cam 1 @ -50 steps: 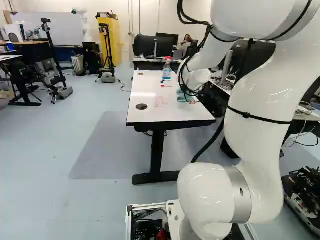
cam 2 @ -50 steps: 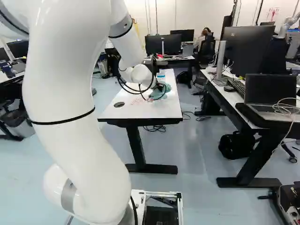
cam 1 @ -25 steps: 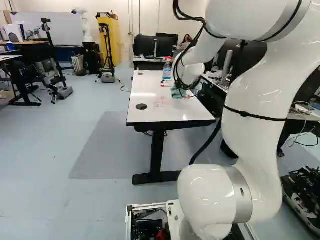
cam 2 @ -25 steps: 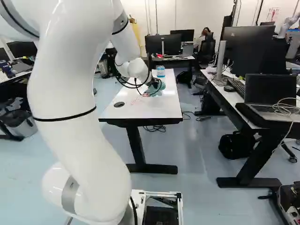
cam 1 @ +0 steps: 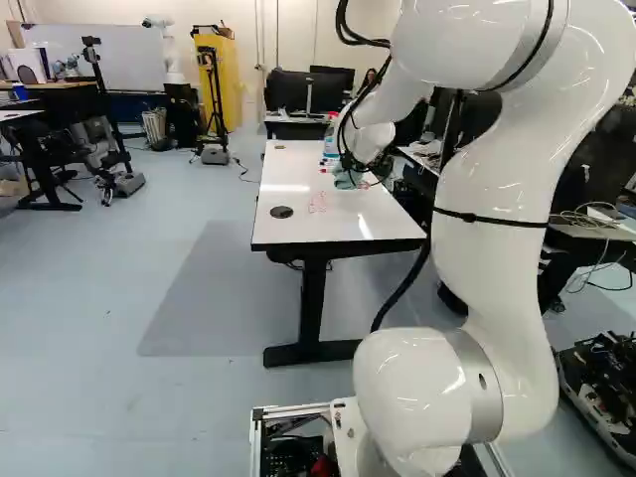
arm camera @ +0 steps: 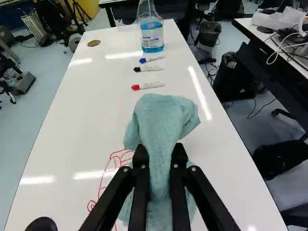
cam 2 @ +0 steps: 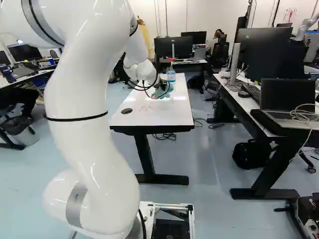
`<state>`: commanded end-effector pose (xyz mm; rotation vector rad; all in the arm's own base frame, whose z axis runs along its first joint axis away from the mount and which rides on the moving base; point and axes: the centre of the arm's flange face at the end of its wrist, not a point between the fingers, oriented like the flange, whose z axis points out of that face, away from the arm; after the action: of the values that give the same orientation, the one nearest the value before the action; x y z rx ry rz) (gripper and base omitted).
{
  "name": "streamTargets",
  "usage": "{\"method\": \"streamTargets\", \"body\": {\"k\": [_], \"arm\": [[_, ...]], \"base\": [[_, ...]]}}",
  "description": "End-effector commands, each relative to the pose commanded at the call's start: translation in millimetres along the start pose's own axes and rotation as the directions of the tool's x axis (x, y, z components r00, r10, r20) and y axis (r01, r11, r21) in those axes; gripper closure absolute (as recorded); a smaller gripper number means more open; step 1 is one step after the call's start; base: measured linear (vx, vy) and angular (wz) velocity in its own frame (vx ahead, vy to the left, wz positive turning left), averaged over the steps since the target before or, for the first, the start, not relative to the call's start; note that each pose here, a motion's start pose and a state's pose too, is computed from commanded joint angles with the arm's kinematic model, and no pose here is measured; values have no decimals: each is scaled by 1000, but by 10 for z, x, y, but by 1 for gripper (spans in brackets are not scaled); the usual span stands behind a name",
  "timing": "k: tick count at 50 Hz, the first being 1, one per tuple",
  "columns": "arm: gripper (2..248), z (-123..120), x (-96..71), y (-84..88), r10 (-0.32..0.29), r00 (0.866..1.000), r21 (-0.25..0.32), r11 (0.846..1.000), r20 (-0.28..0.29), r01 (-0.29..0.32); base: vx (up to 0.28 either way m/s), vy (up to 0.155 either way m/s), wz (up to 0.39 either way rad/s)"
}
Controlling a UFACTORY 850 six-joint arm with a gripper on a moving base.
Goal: Clean the table with the green towel
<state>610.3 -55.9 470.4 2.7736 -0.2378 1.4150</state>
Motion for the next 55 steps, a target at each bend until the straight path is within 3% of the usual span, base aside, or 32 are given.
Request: {"method": "streamTargets", "body": {"k": [24,38,55], "arm": [[202,233,-130,-46,-6,1000,4,1000,22,6],[202,401,-186,-121,-13,1000,13,1000,-3,13],[202,583,-324,-187,-21,999,19,1000,25,20]], "base": [[0,0,0],[0,0,0],[0,0,0]]}}
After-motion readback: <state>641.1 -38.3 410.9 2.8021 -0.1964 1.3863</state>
